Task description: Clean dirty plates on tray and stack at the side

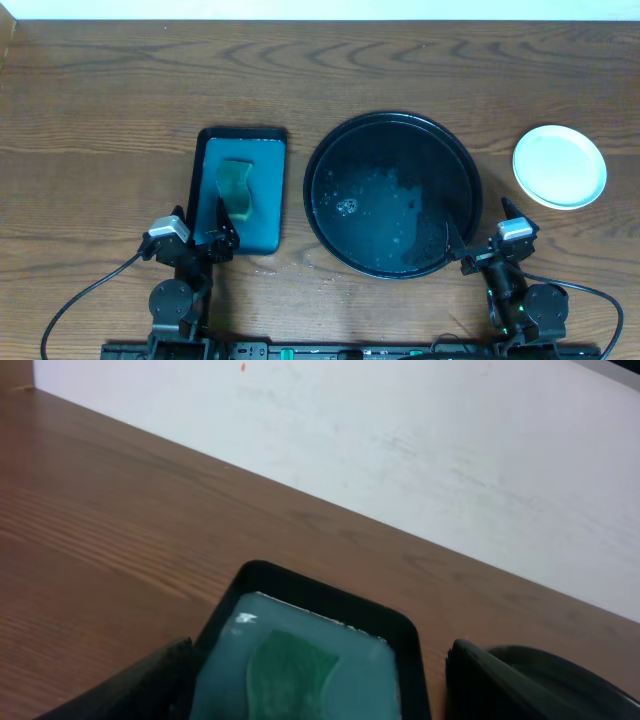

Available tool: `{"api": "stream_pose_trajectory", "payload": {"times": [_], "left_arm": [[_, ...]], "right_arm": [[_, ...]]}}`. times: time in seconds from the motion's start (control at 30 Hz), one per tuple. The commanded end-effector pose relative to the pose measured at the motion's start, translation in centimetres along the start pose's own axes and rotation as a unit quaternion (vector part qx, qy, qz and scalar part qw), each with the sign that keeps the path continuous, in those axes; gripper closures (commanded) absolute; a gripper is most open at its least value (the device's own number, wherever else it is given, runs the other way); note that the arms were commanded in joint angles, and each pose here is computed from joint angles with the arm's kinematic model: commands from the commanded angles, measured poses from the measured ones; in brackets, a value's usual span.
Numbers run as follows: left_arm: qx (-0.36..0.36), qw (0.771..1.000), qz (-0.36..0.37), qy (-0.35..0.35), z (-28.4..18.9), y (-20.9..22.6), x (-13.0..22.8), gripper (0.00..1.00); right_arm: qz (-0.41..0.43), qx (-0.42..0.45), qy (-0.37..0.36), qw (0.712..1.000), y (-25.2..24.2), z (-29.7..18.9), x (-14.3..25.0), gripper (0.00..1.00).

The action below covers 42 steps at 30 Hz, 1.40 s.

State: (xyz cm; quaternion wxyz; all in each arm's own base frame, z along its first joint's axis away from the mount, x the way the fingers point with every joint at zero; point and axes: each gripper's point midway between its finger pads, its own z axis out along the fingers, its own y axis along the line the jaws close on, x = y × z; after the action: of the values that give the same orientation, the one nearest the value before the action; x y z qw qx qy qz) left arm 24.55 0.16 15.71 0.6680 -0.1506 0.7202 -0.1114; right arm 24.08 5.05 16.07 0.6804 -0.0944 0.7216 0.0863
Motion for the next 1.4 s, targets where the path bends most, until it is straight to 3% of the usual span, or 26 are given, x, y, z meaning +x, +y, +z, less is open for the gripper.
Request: {"api": "stream_pose_trajectory", "payload": {"times": [0.0,1.37], "left_arm": [[-0.034,0.999,0.008,-0.004,0.0,1.4,0.3,0.2],[-0.046,0.999,0.012,0.017,0.0,1.9,1.3,0.2]], "right_arm": [[-0.005,0.005,0.0,1.0,-0.2,0.0,0.0,0.01],[-0.005,0.005,0.0,1.0,-0.2,0.0,0.0,0.01]]}}
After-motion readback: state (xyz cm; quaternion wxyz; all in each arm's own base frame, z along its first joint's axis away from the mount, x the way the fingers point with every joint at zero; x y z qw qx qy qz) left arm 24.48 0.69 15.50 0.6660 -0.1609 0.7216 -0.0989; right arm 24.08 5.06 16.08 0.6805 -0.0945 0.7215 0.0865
